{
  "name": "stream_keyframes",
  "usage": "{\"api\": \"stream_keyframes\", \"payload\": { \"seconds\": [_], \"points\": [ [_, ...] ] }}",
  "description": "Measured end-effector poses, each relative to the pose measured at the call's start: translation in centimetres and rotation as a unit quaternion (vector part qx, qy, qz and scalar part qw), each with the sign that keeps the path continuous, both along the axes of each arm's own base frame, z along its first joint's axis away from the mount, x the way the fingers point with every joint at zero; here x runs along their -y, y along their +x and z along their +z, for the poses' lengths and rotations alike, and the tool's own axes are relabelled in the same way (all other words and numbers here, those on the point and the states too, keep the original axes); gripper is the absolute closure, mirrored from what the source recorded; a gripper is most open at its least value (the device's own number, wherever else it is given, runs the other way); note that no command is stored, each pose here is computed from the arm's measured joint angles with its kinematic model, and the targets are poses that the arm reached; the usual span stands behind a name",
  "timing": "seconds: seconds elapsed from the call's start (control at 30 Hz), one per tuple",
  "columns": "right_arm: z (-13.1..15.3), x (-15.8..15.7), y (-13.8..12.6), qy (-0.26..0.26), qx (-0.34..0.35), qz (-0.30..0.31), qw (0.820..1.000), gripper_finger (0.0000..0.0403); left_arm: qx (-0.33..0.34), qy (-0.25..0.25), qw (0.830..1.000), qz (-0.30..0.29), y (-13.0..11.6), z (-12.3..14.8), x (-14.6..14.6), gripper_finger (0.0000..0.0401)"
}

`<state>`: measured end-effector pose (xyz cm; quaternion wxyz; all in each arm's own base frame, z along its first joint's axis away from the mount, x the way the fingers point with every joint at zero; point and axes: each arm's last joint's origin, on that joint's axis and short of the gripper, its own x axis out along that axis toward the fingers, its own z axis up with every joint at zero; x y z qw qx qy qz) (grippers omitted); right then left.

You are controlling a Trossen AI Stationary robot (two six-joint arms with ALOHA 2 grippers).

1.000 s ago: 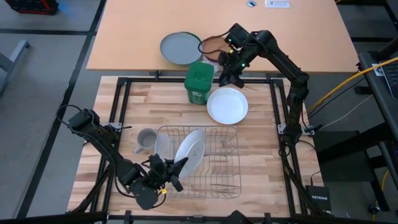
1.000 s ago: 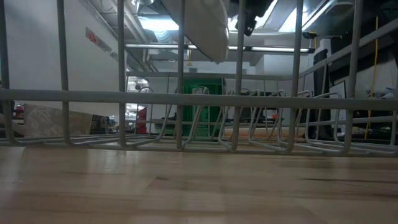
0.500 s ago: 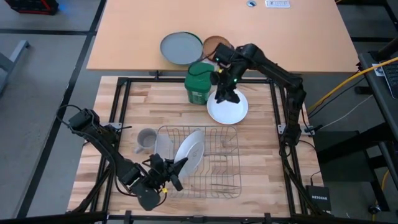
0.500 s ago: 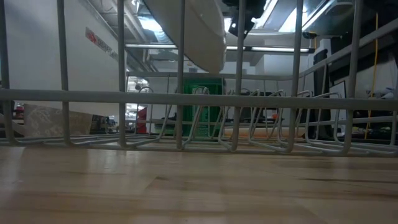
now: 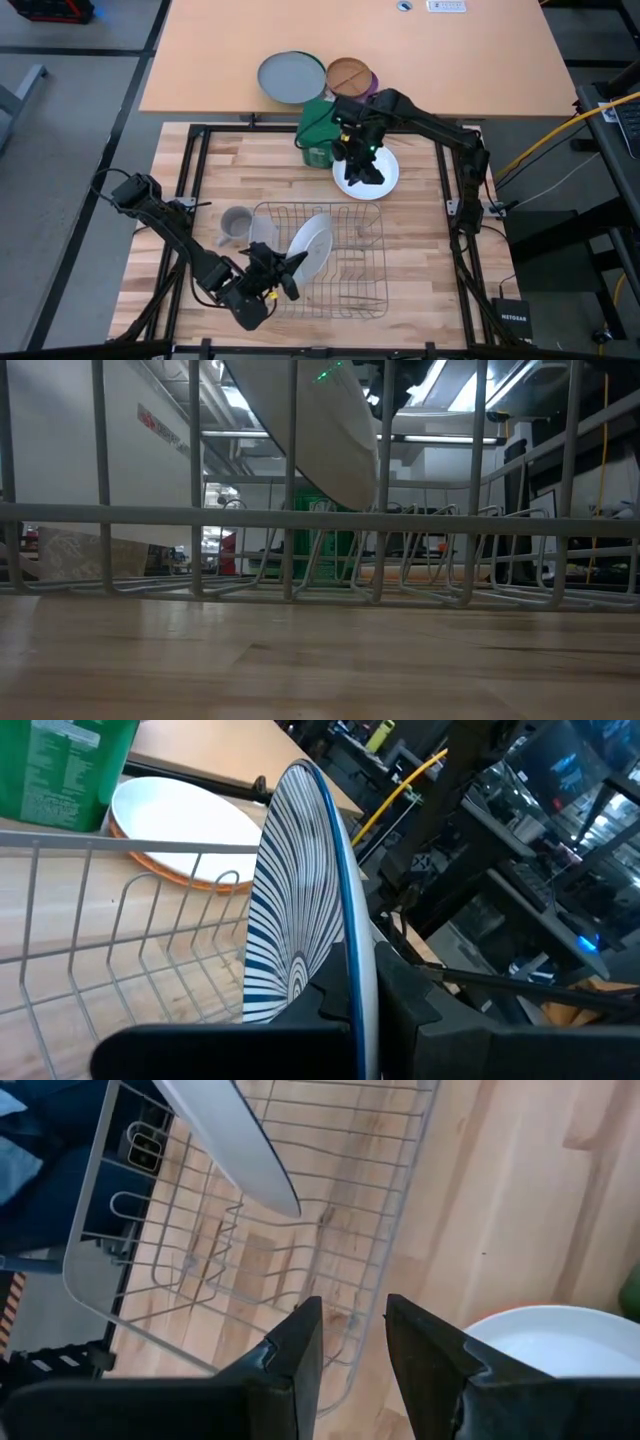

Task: Sort dishes
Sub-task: Put the blue plate in the dish rack

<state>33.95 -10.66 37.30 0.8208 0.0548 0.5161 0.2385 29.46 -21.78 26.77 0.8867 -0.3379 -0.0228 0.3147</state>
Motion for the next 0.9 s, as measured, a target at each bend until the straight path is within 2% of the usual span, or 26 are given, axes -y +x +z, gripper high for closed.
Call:
{"api": "stream_keyframes", "payload": {
  "seconds": [0.47, 0.67, 0.9],
  "points": [
    [1.6, -3.0, -0.5, 0.013, 0.007, 0.007, 1.0, 0.0288, 0.0, 0.022, 1.0, 0.004, -0.8, 0.6, 0.3, 0.0399],
    [1.6, -5.6, 0.0, 0.013, 0.007, 0.048, 0.999, 0.0288, -0.002, 0.045, 0.999, 0.003, -1.0, 1.9, 0.8, 0.0399],
    [1.4, -8.5, 0.4, 0.003, 0.021, 0.119, 0.993, 0.0288, -0.007, 0.042, 0.999, -0.001, -1.1, 1.7, 0.8, 0.0399]
  ]
}}
